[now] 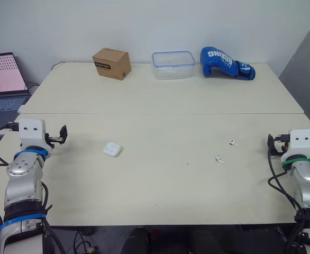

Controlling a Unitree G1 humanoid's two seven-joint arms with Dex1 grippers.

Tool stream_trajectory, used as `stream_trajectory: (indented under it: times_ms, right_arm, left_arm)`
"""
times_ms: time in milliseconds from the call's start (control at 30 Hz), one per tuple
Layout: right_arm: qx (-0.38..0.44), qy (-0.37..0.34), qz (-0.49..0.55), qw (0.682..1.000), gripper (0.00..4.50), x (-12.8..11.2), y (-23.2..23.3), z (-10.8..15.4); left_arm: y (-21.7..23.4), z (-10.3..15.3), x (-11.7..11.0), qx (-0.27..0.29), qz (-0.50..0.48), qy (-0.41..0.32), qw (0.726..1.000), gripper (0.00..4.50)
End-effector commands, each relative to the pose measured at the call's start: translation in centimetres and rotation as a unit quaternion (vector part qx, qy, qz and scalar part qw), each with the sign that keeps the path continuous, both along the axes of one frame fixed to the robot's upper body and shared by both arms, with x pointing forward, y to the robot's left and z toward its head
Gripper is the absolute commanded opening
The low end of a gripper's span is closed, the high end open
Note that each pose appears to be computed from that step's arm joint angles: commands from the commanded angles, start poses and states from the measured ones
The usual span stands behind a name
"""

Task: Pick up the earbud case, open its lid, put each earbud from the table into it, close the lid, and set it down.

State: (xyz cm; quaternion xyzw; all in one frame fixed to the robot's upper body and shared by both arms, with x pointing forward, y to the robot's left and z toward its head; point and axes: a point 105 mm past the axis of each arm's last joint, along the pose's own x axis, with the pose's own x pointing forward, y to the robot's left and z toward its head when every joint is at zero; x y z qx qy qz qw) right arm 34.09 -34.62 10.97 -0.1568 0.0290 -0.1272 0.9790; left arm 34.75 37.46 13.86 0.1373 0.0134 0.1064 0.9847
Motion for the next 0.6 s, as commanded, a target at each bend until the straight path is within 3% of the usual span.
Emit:
stream_trajectory:
  times_ms: [33,600]
  right_arm:
    - [-0.016,-0.026,-0.012,0.999,4.50,-0.2,-1.0,1.8]
    - [-0.016,-0.034,-0.012,0.999,4.50,0.1,-0.7,2.2]
  left_arm:
    - [0.4,2.1,-0.2,0.022,0.001,-0.021,1.000,4.49]
    - [-1.1,3.0,-0.5,-0.017,-0.058,-0.031,0.998,4.49]
